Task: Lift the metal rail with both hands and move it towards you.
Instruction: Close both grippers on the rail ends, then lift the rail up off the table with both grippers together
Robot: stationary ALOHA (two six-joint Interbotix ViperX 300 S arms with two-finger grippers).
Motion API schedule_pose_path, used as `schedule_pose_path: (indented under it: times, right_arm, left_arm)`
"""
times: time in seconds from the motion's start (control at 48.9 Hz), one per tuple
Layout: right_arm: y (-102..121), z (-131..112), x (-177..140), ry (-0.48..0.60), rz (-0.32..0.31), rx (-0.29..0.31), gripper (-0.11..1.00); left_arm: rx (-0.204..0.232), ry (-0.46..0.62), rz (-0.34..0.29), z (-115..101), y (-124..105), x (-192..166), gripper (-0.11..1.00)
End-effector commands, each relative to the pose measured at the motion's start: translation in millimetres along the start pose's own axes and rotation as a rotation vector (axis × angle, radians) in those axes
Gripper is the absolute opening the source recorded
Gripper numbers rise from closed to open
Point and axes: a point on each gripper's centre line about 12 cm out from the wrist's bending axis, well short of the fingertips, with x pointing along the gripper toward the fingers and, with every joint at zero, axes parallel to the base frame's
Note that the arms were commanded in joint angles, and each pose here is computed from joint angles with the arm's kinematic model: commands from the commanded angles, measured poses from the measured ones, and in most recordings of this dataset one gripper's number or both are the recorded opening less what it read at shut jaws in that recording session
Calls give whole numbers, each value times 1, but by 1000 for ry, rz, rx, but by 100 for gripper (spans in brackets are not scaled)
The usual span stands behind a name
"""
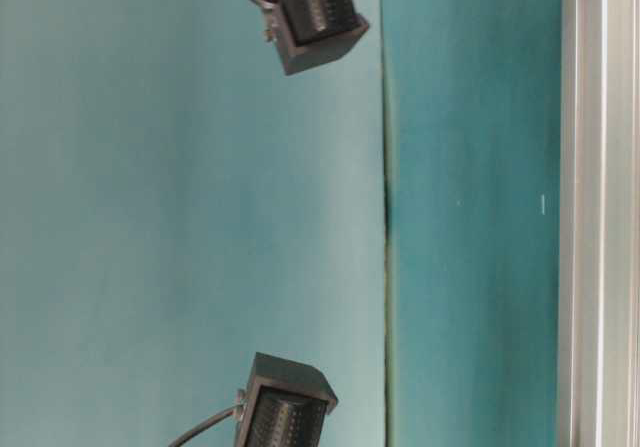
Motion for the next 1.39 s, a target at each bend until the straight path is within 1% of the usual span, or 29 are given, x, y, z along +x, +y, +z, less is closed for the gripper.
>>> schedule_pose_path:
  times: [0.0,0.123,0.184,0.225,0.266,0.307,0.348,0.43,0.45,0.471,0.655,0.962,1.064,1.146,1.248,1.371]
  right_arm:
    - [0,0,3,3,-2,-1,100]
    - [0,0,3,7,-3,1,98]
    - [1,0,4,11,0,6,93]
    - [1,0,4,14,1,7,88]
    - [1,0,3,16,0,7,81]
    - [1,0,3,22,0,9,72]
    - [2,0,4,25,0,7,61]
    - [1,1,4,29,-2,8,43]
    - [1,2,3,31,-2,10,39]
    - [1,2,4,33,-1,11,37]
    - [2,2,3,48,-1,15,37]
    - [2,3,0,55,-1,12,37]
    - [3,6,-16,63,2,10,37]
    - [2,10,-32,57,6,19,37]
    - [2,19,-58,22,17,26,37]
    - [3,30,-92,-11,28,31,37]
  left_arm:
    - [1,-13,-3,2,-1,-2,99]
    - [-2,-15,-4,3,-1,-2,97]
    - [-3,-16,-4,3,-1,-2,94]
    - [-3,-15,-4,3,-1,-2,89]
    - [-5,-15,-4,3,-1,-2,82]
    - [-3,-15,-4,2,-2,-2,72]
    - [-3,-15,-4,3,-1,-2,58]
    - [1,-17,-4,3,-1,-2,34]
    - [4,-18,-4,3,-1,-2,31]
    - [6,-19,-4,3,-1,-2,29]
    - [6,-34,-9,5,-2,-2,29]
    - [4,-28,-7,6,-2,-4,29]
    - [8,-29,-6,11,-3,-16,29]
    - [11,-27,-5,17,-4,-31,29]
    - [13,-32,-3,27,-6,-55,29]
    - [10,-63,-9,40,-9,-86,29]
